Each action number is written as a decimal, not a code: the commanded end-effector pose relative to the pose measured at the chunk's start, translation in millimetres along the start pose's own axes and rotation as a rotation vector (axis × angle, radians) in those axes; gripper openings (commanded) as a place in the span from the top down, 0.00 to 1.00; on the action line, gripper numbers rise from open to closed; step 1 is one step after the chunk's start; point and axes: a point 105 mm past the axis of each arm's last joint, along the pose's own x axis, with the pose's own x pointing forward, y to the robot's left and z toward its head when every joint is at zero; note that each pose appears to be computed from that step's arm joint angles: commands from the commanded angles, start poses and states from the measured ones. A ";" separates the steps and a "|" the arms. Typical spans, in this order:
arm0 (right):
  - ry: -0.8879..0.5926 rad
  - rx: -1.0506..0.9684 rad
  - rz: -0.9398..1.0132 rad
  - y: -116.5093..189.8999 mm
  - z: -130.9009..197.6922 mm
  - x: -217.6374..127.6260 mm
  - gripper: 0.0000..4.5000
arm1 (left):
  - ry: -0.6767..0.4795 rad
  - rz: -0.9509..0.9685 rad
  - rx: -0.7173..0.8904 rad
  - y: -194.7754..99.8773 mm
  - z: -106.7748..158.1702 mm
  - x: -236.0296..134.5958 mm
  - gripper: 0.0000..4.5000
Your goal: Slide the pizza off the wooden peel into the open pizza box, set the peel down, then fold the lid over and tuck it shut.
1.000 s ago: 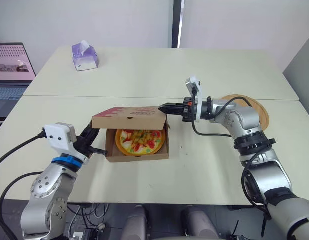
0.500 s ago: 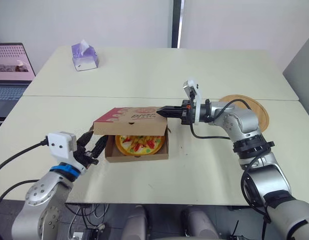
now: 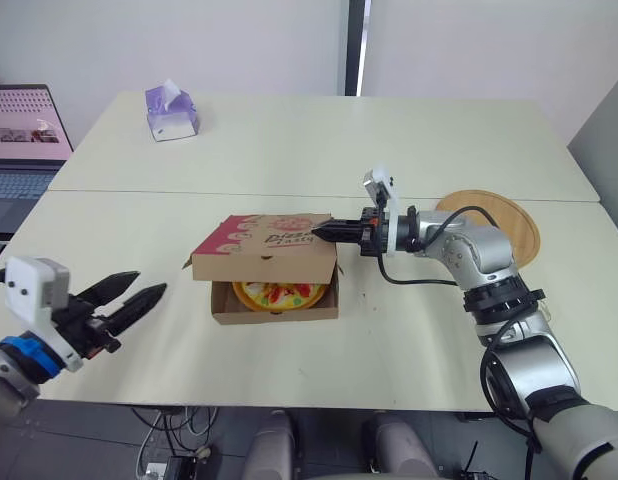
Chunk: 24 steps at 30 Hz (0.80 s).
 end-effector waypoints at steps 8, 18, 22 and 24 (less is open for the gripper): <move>-0.024 -0.064 0.010 8.5 9.0 2.0 1.00 | 0.007 -0.104 0.065 10.1 28.1 16.1 0.99; -0.026 -0.053 0.000 11.1 3.5 3.8 1.00 | 0.075 -0.218 0.056 -9.6 5.6 42.3 0.99; -0.026 -0.049 -0.002 12.4 0.8 4.8 1.00 | 0.072 -0.234 0.045 -13.6 1.3 46.6 0.99; -0.027 -0.046 -0.002 13.1 0.1 5.6 1.00 | 0.065 -0.249 0.045 -18.5 1.7 49.8 0.99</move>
